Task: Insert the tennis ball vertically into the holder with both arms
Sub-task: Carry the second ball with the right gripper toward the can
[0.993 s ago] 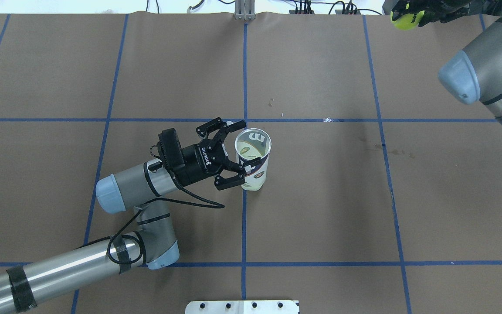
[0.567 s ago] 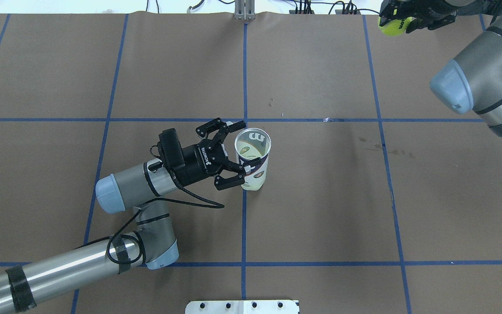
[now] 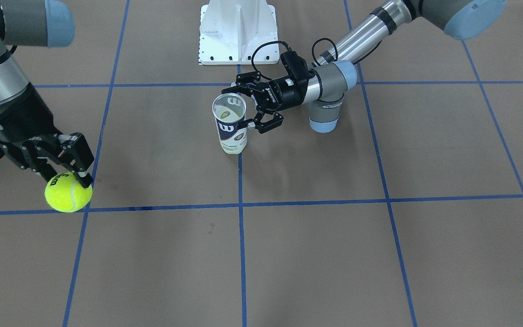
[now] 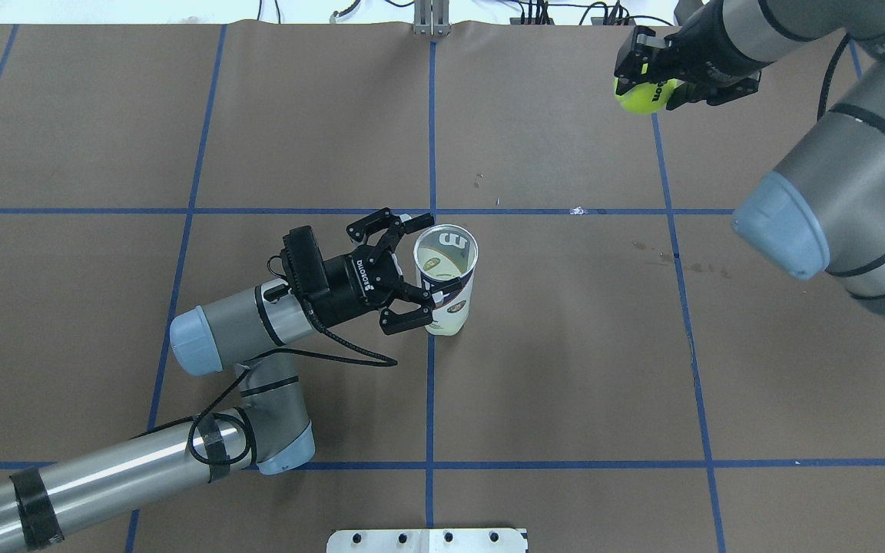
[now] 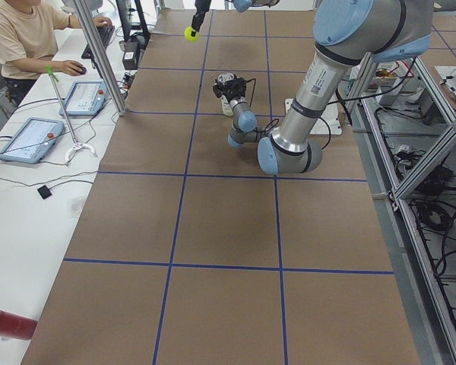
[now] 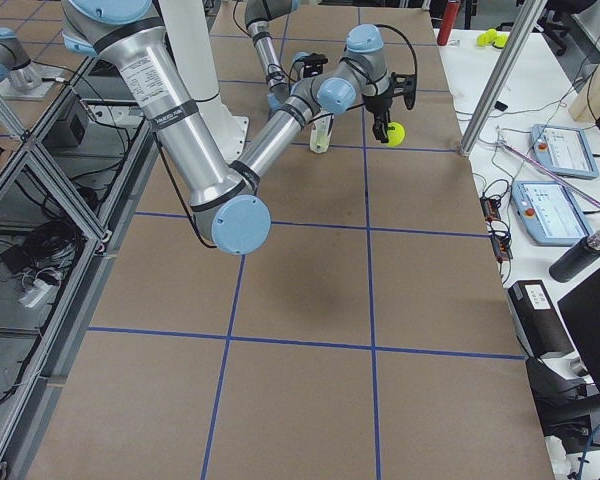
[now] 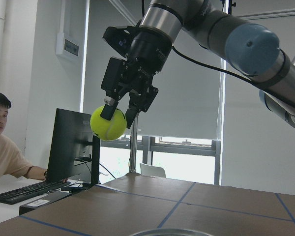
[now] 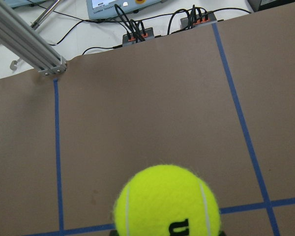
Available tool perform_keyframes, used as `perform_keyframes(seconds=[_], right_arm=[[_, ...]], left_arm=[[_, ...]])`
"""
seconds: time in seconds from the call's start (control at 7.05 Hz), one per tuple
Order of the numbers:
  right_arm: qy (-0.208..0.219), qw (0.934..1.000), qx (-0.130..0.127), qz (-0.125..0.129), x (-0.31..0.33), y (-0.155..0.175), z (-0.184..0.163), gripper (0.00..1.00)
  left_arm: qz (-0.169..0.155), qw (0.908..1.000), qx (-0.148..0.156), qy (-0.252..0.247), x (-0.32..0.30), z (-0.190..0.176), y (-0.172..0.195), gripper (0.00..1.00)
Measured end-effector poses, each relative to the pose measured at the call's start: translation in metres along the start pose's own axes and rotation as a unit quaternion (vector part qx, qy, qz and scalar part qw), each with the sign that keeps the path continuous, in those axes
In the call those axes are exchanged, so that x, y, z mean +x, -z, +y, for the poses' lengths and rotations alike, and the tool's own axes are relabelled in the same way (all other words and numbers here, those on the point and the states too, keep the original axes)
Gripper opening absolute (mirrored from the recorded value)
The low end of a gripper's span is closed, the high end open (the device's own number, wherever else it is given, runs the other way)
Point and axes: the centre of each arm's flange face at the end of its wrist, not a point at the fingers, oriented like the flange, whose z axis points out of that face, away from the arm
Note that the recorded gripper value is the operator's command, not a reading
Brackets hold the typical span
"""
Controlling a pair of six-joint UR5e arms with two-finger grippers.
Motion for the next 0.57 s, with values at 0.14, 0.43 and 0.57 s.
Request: perform_keyframes(seconds=[0.14, 0.43, 0.57], right_arm=[[-0.010, 0.9999, -0.005, -0.009, -0.020, 0.000, 0.028, 0.00], [-0.029, 0.9991, -0.016, -0.025, -0.054, -0.002, 0.079, 0.00], [-0.038, 0.9986, -0.017, -0.032, -0.075, -0.004, 0.103, 0.00]], left_arm=[[0.000, 1.0000, 0.001, 0.000, 0.000, -0.001, 0.000, 0.98], [0.001, 1.0000, 0.002, 0.000, 0.001, -0.002, -0.001, 0.98], [0.001, 1.0000, 0.002, 0.000, 0.001, -0.002, -0.001, 0.98]])
